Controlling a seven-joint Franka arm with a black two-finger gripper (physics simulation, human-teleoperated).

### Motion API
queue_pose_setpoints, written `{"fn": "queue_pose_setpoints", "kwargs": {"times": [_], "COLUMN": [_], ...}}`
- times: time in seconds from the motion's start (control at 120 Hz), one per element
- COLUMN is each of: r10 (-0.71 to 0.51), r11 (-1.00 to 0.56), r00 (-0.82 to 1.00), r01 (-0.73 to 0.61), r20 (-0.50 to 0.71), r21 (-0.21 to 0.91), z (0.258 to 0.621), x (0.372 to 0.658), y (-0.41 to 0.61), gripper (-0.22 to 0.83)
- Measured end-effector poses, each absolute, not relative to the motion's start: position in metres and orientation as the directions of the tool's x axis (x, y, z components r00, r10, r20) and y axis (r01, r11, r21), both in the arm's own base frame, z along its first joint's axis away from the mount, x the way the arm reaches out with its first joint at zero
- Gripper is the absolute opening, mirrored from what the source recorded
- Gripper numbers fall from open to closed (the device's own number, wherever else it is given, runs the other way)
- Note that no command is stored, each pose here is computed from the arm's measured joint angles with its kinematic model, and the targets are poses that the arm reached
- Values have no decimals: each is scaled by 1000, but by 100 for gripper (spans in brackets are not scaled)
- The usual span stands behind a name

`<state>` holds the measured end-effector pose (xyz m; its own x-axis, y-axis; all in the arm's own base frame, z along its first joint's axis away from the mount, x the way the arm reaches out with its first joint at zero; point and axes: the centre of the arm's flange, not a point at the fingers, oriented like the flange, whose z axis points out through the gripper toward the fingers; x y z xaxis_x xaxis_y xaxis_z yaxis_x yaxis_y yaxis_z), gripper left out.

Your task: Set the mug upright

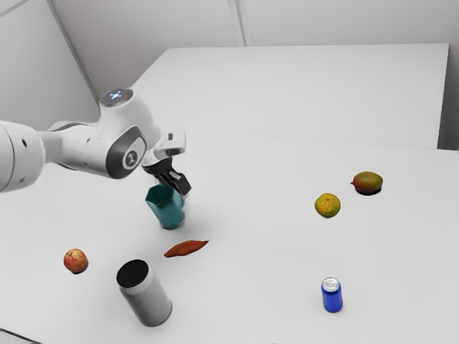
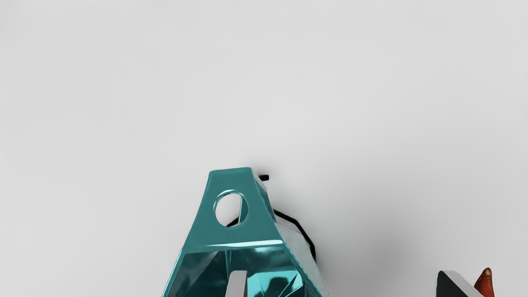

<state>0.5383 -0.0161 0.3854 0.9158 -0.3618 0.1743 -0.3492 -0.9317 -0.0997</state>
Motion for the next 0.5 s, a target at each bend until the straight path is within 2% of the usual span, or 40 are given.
{"fn": "queue_pose_setpoints", "kwargs": {"times": [0.133,0.242,0.375,0.5], "r10": [-358,-335,-266,-235], "r11": [-933,-942,-964,-972], "r00": [902,909,947,967], "r01": [-342,-325,-264,-237], "r20": [239,250,178,94], "r21": [-108,-81,-30,5], "z": [443,493,521,525], "x": [567,603,640,646], "y": [-25,-30,-5,5], "gripper": [54,57,59,60]}}
